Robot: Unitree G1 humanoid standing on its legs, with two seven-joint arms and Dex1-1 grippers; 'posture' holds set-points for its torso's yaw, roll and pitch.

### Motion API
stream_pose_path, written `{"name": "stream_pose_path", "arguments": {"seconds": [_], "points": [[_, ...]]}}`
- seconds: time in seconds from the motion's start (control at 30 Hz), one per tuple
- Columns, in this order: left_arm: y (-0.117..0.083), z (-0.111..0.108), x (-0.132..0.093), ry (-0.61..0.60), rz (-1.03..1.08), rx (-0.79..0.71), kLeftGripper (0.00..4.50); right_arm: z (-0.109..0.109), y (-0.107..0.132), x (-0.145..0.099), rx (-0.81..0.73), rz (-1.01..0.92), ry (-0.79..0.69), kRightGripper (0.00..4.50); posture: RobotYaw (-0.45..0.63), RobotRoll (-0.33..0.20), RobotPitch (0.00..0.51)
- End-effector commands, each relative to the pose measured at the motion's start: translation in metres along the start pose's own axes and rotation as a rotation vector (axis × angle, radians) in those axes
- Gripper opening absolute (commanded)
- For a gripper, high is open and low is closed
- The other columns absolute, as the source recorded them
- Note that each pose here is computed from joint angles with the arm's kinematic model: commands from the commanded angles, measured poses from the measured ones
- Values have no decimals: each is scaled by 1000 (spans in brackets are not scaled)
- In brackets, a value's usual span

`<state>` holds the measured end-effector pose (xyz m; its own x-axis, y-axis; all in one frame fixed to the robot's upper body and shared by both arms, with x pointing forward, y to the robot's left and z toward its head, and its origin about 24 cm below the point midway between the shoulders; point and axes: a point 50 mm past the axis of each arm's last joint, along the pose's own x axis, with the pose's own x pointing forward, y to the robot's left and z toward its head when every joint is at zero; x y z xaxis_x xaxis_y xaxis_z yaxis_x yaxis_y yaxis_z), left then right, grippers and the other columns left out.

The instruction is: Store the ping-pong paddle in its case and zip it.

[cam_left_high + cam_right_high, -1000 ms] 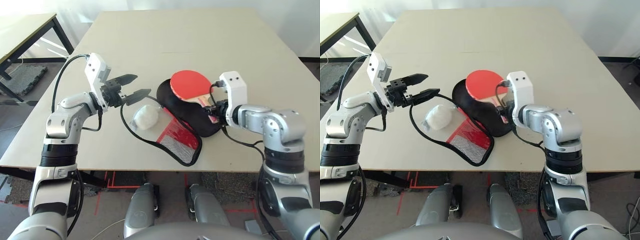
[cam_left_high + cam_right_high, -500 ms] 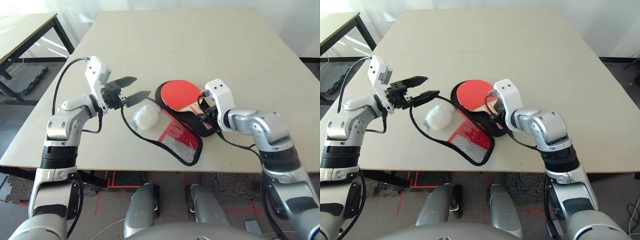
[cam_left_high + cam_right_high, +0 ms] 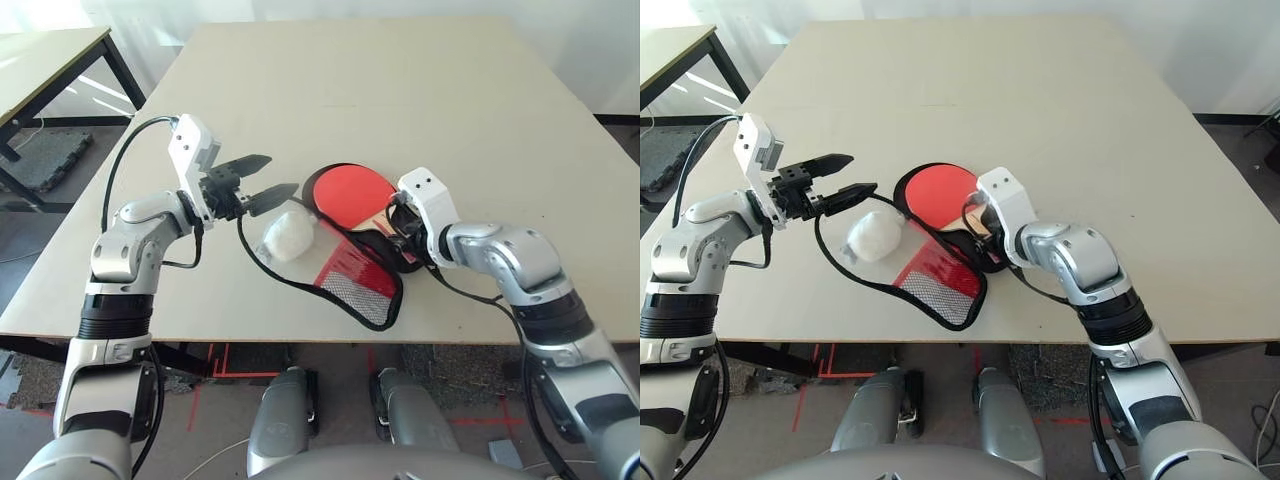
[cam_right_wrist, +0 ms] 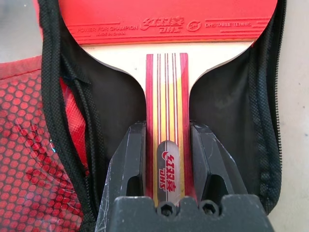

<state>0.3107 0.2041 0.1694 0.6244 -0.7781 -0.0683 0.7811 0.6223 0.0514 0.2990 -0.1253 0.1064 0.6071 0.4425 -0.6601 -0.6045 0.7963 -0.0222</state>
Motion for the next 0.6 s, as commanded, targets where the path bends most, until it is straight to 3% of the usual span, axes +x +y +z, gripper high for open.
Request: {"name": "stream_pose_path", "arguments": {"seconds": [0.03, 0.23, 0.33, 0.53, 0.6], "points": [[1, -1, -3, 28, -4, 11, 4500, 3, 5, 3, -30, 45, -9, 1178, 82, 0, 77], [1, -2, -5, 49, -3, 14, 4500, 1, 5, 4, -59, 43, 0, 1178, 80, 0, 76], [5, -2, -13, 84, -2, 23, 4500, 2, 5, 0, -82, 62, -11, 2136, 79, 0, 78], [15, 2, -35, 168, -11, 58, 4500, 9, -11, -18, -69, 163, -188, 4438, 76, 0, 82], [18, 6, -41, 185, -5, 62, 4500, 9, -23, -24, -63, 141, -207, 4479, 76, 0, 82]]}}
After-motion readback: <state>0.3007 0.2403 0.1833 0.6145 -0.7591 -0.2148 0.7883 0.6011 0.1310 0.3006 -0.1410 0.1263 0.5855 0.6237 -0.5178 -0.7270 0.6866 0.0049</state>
